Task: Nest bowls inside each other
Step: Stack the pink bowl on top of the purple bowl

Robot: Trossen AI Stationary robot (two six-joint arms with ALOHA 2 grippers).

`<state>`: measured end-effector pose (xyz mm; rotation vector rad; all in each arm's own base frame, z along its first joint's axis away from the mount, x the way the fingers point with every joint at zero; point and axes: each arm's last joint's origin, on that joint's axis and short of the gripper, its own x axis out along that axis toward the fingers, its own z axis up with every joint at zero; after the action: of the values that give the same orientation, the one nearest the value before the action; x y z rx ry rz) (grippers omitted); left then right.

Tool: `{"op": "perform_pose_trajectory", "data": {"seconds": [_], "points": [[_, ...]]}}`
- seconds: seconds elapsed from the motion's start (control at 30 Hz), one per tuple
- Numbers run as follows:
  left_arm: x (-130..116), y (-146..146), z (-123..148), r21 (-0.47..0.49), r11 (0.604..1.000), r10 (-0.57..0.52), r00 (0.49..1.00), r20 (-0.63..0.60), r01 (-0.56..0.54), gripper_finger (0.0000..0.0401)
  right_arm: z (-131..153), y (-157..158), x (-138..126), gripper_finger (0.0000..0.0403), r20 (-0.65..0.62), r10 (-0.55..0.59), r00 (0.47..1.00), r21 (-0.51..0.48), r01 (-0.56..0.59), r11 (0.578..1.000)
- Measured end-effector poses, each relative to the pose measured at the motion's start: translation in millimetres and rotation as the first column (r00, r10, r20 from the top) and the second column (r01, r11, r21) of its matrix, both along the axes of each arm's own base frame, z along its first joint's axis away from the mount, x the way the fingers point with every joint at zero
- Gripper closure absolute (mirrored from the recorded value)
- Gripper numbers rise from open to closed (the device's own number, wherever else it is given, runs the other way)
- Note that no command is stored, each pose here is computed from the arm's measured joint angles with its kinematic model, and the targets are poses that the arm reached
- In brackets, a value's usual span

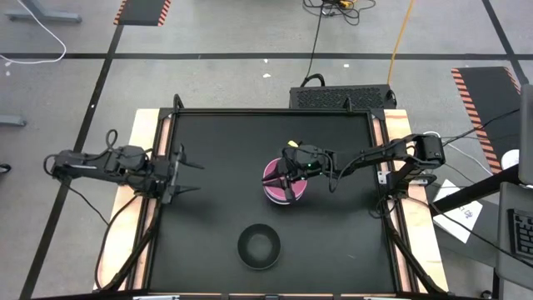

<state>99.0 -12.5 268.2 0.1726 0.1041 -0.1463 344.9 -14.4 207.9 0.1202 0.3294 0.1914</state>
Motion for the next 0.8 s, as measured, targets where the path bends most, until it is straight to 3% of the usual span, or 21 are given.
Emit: {"op": "perform_pose_trajectory", "data": {"seconds": [0.6, 0.8], "points": [[0, 0, -9, -0.022, 1.0, -0.001, 1.0, 0.001, 0.001, 0.0107, -14, 4, 3, 0.0341, -0.066, 0.019, 0.998, 0.046, -0.016, 0.999], [0, 0, -10, -0.022, 1.0, -0.006, 1.0, -0.017, 0.005, 0.0107, 1, 3, 2, 0.0341, 0.043, 0.034, 0.999, -0.022, -0.033, 0.999]]}}
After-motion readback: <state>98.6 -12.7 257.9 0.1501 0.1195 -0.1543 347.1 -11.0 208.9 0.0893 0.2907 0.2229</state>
